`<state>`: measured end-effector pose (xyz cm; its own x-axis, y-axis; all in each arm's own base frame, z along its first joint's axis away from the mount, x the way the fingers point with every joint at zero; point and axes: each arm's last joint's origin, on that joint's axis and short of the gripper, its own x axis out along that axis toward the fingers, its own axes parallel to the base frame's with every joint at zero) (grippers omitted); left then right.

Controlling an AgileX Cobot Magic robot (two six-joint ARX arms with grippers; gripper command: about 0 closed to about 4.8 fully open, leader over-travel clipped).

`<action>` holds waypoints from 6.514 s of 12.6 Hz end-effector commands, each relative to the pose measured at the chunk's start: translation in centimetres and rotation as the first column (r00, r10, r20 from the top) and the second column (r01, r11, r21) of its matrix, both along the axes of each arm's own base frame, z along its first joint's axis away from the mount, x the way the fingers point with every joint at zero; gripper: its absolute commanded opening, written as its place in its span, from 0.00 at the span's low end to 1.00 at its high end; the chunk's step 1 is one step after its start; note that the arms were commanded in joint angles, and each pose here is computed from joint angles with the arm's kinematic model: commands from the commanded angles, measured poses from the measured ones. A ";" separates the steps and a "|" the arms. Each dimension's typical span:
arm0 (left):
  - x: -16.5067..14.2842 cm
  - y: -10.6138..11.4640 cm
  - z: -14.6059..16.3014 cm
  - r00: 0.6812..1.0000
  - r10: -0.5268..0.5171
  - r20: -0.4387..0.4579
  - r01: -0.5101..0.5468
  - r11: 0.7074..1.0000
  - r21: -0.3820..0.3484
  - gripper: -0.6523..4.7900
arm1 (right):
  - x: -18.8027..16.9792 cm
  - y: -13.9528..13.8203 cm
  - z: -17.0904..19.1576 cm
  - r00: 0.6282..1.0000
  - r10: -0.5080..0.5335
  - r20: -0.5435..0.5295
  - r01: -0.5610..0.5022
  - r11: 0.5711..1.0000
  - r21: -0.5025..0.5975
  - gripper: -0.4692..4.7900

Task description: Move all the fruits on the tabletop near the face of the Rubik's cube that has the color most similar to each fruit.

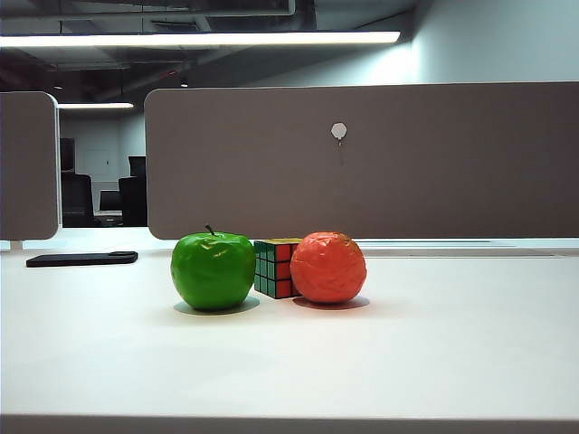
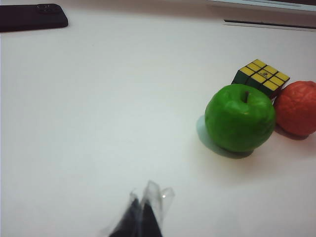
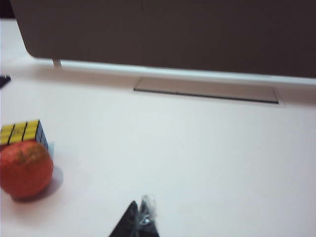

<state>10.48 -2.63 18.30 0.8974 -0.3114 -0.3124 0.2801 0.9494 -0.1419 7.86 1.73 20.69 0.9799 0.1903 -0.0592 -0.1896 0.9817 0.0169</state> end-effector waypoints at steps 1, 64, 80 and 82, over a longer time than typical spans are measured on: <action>0.1 0.0 -0.4 1.000 0.001 0.029 -0.001 1.000 -0.004 0.11 | 0.9 0.3 -0.7 0.983 0.016 0.180 -0.031 0.996 0.083 0.08; -1.2 0.1 -0.7 0.887 0.070 0.456 -0.125 0.988 0.090 0.11 | 1.4 -0.6 -1.5 0.938 0.112 0.327 -0.110 0.994 -0.026 0.08; -0.9 1.1 -0.6 0.894 0.093 0.438 -0.103 0.995 0.000 0.11 | 1.4 -0.6 -1.7 0.940 0.134 0.313 -0.131 0.991 -0.030 0.08; -0.9 1.2 -0.6 0.892 0.114 0.437 -0.125 0.992 -0.003 0.11 | 1.8 -1.3 -2.9 0.972 -0.133 0.196 0.140 0.990 -0.019 0.08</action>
